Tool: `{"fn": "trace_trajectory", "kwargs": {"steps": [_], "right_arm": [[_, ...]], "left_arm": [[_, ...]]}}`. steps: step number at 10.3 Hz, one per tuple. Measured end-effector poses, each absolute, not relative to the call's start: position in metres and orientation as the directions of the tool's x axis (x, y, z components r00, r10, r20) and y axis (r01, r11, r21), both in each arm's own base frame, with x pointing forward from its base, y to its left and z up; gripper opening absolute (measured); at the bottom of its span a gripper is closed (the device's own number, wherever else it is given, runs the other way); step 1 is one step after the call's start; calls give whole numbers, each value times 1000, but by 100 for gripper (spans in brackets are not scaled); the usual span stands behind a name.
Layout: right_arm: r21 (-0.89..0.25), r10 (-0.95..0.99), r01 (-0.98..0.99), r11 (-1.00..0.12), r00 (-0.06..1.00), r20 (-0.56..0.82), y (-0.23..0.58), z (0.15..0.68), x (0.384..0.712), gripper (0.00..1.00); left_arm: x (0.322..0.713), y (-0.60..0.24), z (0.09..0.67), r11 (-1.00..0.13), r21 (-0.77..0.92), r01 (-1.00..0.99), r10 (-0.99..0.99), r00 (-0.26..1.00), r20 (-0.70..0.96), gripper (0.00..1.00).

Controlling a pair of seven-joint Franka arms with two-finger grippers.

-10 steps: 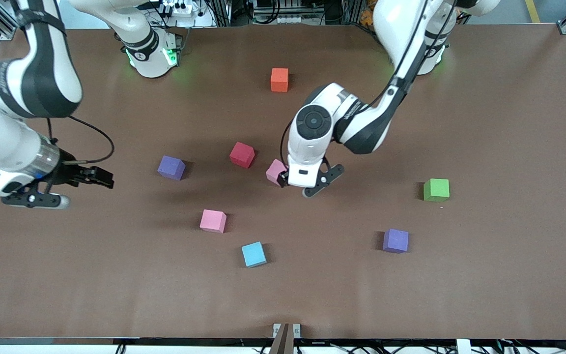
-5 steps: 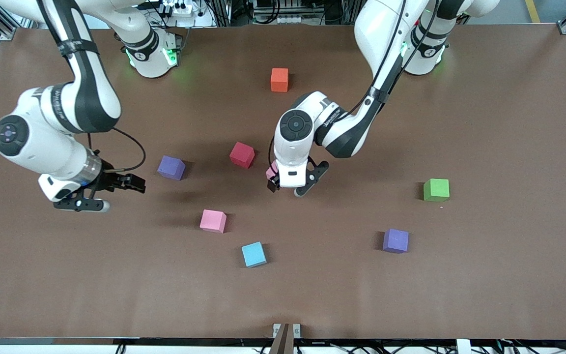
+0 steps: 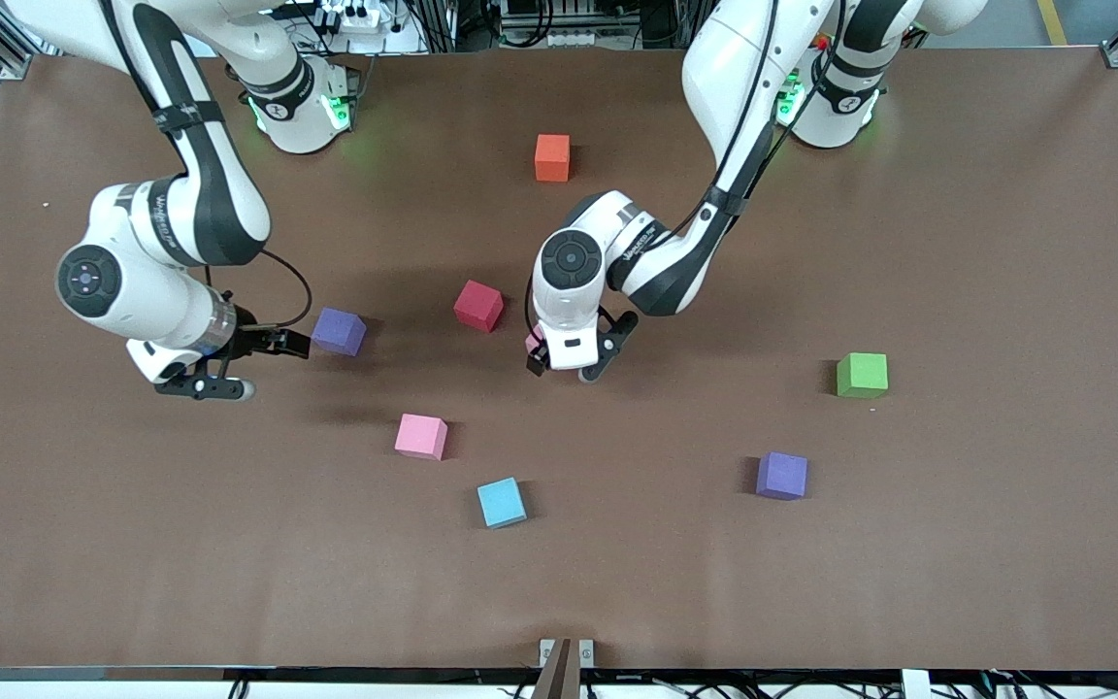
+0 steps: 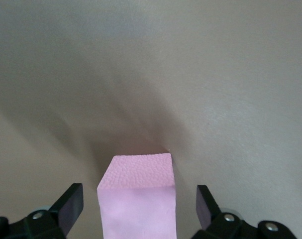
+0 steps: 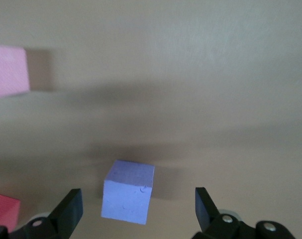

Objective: Arrange blocks into number 1
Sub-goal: 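Grasp the pink block with the left gripper while the right gripper grasps blue-purple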

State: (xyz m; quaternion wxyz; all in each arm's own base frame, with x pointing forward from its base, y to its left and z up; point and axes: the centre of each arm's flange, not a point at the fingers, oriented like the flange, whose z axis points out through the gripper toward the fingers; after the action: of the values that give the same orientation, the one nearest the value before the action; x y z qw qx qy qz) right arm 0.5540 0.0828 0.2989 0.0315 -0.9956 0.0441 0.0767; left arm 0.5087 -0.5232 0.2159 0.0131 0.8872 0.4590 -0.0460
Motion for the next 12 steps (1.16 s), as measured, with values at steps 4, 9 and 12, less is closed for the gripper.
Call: {"fn": "trace_trajectory", "kwargs": {"steps": [4, 9, 12], "right_arm": [[-8, -156, -162, -987, 964, -213, 113, 260, 531, 100], [29, -197, -196, -980, 950, -244, 122, 235, 525, 100], [39, -206, -203, -978, 947, -246, 120, 221, 525, 100]], "left_arm": [[505, -527, 196, -581, -19, 814, 811, 577, -95, 76], [426, -584, 197, -895, -2, 446, 445, 894, -55, 57], [374, -588, 196, -987, -30, 155, 157, 985, -73, 57]]}}
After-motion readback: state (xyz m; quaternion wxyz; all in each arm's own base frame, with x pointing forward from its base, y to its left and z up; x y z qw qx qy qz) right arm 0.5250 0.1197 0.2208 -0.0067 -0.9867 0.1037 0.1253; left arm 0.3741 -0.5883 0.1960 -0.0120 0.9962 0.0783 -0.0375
